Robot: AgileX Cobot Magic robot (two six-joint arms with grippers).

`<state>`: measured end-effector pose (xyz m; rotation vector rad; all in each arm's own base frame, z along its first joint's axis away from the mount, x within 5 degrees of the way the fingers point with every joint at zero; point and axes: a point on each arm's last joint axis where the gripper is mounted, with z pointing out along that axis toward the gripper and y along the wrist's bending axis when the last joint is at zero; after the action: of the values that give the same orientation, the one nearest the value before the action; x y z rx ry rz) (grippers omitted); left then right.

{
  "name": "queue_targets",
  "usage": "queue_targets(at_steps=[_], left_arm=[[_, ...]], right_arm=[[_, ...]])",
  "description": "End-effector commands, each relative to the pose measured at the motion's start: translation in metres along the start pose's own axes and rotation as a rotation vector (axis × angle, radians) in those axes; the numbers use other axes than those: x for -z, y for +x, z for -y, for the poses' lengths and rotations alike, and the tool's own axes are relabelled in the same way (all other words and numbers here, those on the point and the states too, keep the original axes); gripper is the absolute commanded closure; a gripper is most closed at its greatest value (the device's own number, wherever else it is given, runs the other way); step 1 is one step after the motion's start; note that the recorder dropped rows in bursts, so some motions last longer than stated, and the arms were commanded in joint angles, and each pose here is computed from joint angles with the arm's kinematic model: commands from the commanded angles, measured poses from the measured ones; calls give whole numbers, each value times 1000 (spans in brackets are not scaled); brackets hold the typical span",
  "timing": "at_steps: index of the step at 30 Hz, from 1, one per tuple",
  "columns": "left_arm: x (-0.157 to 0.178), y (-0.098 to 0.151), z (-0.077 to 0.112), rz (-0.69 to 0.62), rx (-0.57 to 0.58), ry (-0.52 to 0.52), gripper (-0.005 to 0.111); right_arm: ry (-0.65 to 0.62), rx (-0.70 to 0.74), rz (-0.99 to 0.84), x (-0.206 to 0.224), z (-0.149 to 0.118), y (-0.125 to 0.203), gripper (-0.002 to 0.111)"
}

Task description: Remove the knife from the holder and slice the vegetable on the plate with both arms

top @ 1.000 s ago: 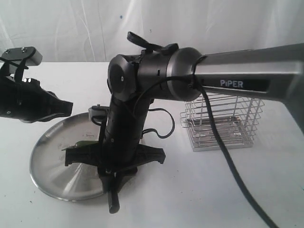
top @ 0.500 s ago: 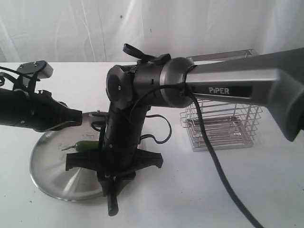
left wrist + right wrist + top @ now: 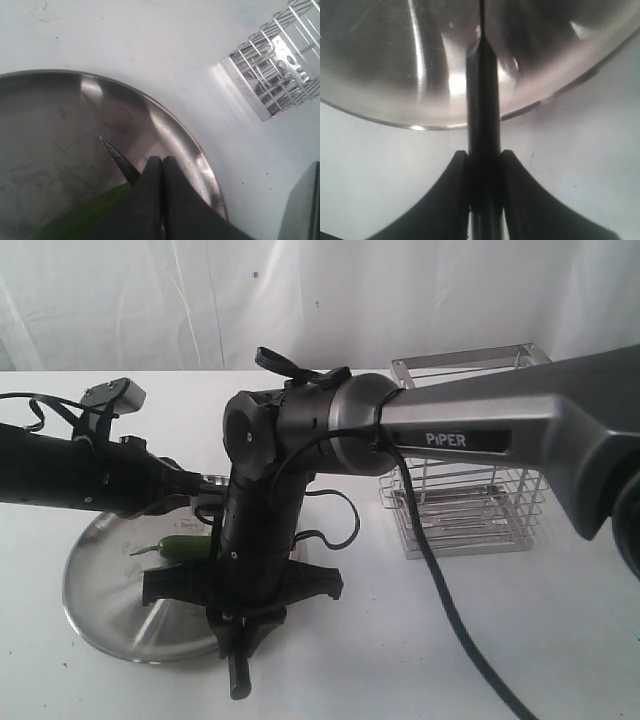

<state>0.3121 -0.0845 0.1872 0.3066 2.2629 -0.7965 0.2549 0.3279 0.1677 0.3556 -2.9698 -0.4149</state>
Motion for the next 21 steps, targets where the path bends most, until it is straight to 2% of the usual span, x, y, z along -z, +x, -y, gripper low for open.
queue_targets(at_steps=[1, 3, 6, 10, 14, 17, 21], left_arm=[[-9, 3, -2, -7, 38, 19, 107], [-16, 7, -8, -2, 102, 19, 107], [-24, 8, -10, 26, 127, 64, 107], [-27, 10, -7, 25, 58, 120, 107], [-30, 13, -15, 7, 70, 49, 107], [-27, 9, -26, 18, 131, -21, 107], [-8, -4, -45, 94, 240, -23, 107]], right_arm=[[-11, -2, 12, 3, -2, -1, 108], [-11, -2, 12, 3, -2, -1, 108], [-14, -4, 11, 3, -2, -1, 108], [-20, -5, 18, 3, -3, -1, 108], [-23, -7, 25, 3, -3, -2, 108], [-24, -16, 27, 3, -3, -2, 108], [-41, -36, 37, 4, -5, -3, 108]])
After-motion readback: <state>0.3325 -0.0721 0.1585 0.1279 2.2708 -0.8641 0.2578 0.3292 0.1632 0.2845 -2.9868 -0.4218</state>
